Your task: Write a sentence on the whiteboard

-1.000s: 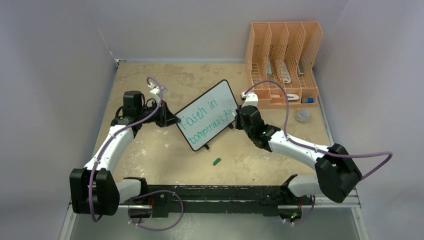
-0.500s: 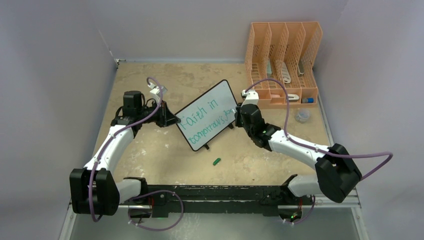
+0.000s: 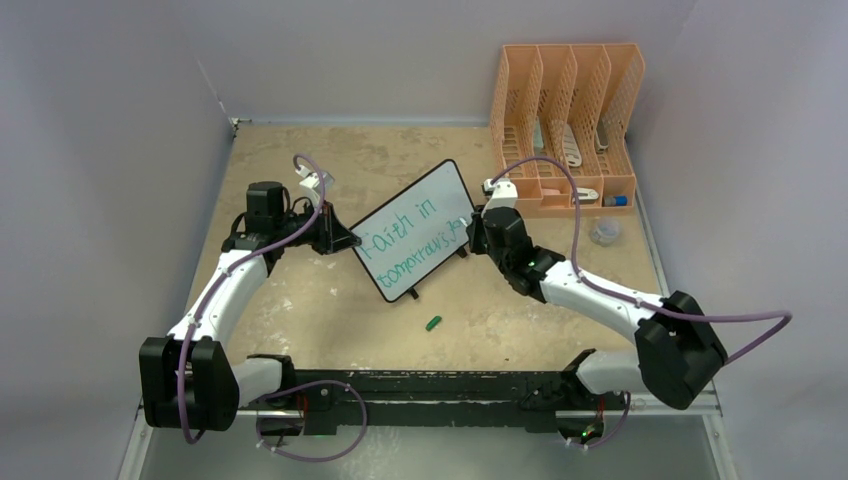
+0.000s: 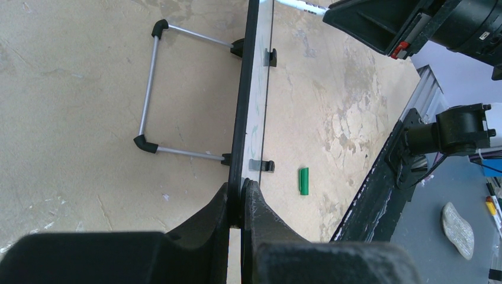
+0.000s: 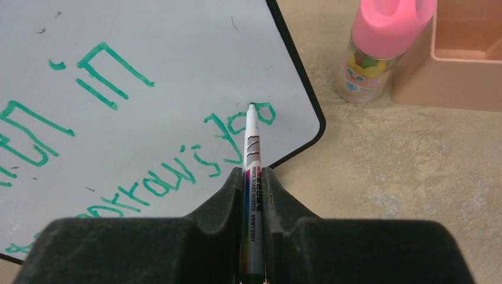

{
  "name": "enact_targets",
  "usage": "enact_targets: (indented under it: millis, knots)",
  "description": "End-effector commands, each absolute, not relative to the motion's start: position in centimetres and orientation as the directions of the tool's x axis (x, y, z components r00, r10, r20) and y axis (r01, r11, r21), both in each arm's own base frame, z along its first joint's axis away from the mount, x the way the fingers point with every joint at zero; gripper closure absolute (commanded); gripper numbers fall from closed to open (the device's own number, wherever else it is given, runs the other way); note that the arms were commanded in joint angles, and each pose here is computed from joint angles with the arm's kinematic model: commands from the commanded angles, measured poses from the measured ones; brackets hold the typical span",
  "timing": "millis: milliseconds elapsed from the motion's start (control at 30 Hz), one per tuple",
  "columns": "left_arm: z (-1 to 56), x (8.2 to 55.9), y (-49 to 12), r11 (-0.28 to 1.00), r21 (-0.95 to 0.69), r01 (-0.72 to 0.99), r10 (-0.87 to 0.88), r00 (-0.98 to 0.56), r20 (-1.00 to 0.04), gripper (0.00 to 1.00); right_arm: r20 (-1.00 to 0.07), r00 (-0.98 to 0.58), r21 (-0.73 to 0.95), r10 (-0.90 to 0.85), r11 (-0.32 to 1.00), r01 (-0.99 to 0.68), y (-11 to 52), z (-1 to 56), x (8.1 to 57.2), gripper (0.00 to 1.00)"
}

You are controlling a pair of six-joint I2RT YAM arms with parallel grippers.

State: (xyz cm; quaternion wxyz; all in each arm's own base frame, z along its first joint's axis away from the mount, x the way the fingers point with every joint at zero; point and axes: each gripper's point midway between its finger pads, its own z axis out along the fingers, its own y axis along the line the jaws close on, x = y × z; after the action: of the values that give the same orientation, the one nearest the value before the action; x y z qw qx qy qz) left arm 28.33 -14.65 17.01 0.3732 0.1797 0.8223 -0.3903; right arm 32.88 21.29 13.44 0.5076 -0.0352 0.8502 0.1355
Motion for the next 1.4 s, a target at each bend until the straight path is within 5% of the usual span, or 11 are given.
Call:
enact_targets:
  millis: [0,367,1367]
  knots:
    - [15.3,29.8,-12.5,0.731,-0.403,0.551,0.051,-0.633,-0.773,1.00,-0.890,-0.442,0.236,0.110,0.942,-0.239,22.0,16.0,32.9,1.00]
    - [15.3,29.7,-12.5,0.731,-0.404,0.550,0.050,-0.633,-0.772,1.00,-0.890,-0.441,0.187,0.117,0.975,-0.118,19.2,14.9,33.6,1.00]
    - [15.3,29.7,-12.5,0.727,-0.406,0.554,0.051,-0.633,-0.773,1.00,-0.903,-0.415,0.201,0.114,0.964,-0.174,20.7,15.8,35.4,1.00]
